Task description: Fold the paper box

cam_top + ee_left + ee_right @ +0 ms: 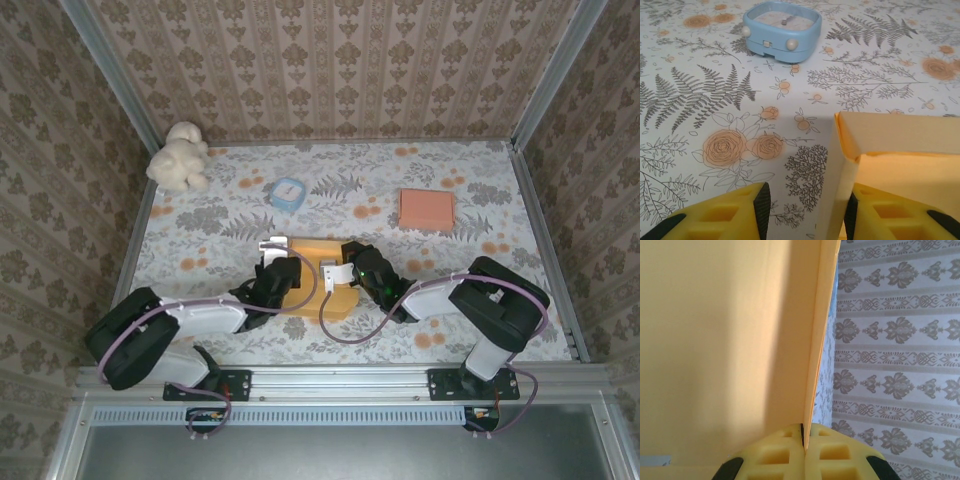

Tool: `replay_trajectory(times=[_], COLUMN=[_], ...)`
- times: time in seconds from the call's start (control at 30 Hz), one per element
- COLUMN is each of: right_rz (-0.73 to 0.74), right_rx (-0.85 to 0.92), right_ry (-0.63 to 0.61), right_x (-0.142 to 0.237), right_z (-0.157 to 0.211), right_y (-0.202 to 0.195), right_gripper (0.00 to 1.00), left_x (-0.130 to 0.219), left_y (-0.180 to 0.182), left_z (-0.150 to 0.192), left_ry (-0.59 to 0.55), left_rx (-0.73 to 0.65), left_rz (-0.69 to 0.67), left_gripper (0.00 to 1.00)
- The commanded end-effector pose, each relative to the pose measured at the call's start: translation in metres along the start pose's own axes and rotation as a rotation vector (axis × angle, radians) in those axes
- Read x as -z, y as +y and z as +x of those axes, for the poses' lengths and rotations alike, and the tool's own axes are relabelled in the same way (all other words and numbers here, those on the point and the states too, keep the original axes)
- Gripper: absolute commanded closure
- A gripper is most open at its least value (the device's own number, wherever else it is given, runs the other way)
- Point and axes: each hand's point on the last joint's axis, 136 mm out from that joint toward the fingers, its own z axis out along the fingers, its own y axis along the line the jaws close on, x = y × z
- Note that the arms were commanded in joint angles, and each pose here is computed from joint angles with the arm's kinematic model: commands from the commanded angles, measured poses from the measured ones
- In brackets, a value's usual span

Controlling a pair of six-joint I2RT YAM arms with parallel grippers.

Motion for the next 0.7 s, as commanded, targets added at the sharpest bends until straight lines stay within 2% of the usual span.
replay_trajectory(times=[0.0, 0.3, 0.43, 0.67], right_rz=[-0.116, -0.102, -0.079, -0.067], right_rx=[0.038, 0.044, 0.042, 0.052], right_ry=[0.089, 0.079, 0.077, 0.073], right_x=[0.001, 0.006, 0.009, 0.011], right_z=[0.022, 0.02, 0.019, 0.015], right_y=[0.038, 0.035, 0.031, 0.024], right_gripper=[1.0, 1.0, 1.0, 1.0], left_x=[0.008, 0.024, 0.035, 0.049], left_y=[0.003, 0.006, 0.01, 0.002], left_z=[0.004, 0.0, -0.01, -0.02], left_ry=[0.024, 0.014, -0.021, -0.083], left_rx=[-0.014, 0.01, 0.059, 0.047], left_rz=[0.02, 0.096, 0.149, 0.248], left_gripper=[0.55, 0.56, 0.56, 0.57])
